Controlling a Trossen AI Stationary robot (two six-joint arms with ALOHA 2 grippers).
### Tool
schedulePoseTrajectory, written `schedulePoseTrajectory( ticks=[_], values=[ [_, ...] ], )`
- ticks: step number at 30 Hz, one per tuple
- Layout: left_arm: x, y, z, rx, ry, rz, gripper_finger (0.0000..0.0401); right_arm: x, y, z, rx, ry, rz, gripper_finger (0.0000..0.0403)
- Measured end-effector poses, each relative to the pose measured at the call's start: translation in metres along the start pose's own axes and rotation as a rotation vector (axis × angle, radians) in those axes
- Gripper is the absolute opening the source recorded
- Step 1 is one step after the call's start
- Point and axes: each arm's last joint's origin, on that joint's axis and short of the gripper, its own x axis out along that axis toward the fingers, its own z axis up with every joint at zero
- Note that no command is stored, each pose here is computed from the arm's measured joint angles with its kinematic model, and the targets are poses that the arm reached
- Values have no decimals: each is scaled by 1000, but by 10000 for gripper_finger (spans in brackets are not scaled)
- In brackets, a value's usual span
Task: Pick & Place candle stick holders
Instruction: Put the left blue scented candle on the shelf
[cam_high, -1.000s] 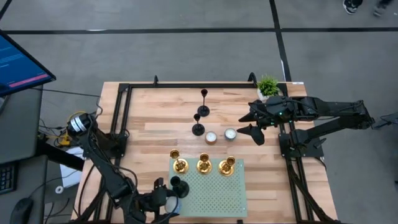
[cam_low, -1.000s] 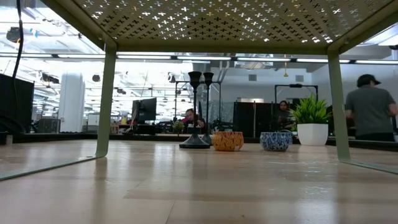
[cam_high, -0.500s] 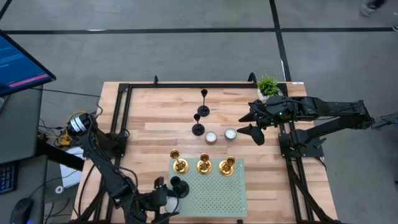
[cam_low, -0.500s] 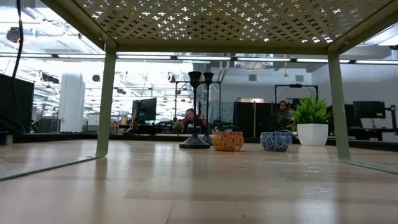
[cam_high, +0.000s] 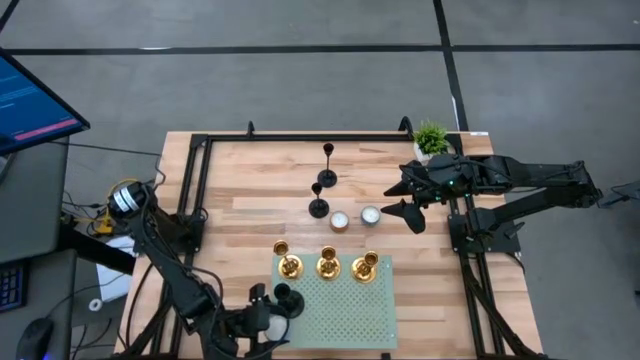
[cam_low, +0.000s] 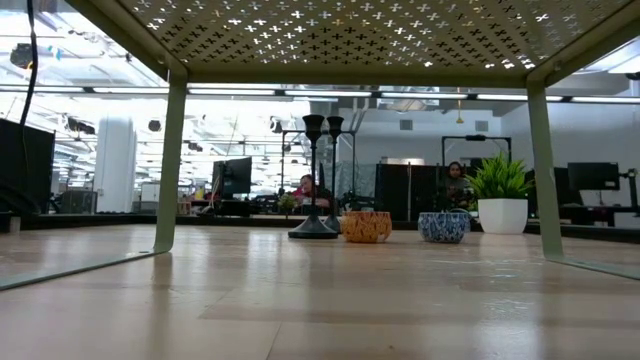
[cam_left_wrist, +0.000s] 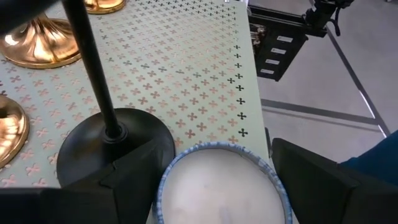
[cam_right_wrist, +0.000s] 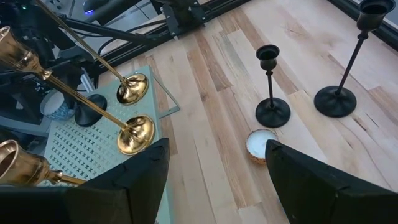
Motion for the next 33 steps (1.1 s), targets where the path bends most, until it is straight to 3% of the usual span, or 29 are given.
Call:
schedulePoseTrajectory(
  ticks=[17, 28, 33],
  values=[
    [-9, 1, 10, -37, 0, -61, 301, 0, 0, 0, 0, 1, -1, 256],
    [-53, 19, 35, -80, 20, -131, 295, 0, 0, 0, -10, 1, 0, 256],
    [-76, 38, 29, -119, 183, -94, 256, 0, 0, 0, -10, 4, -2, 256]
  ],
)
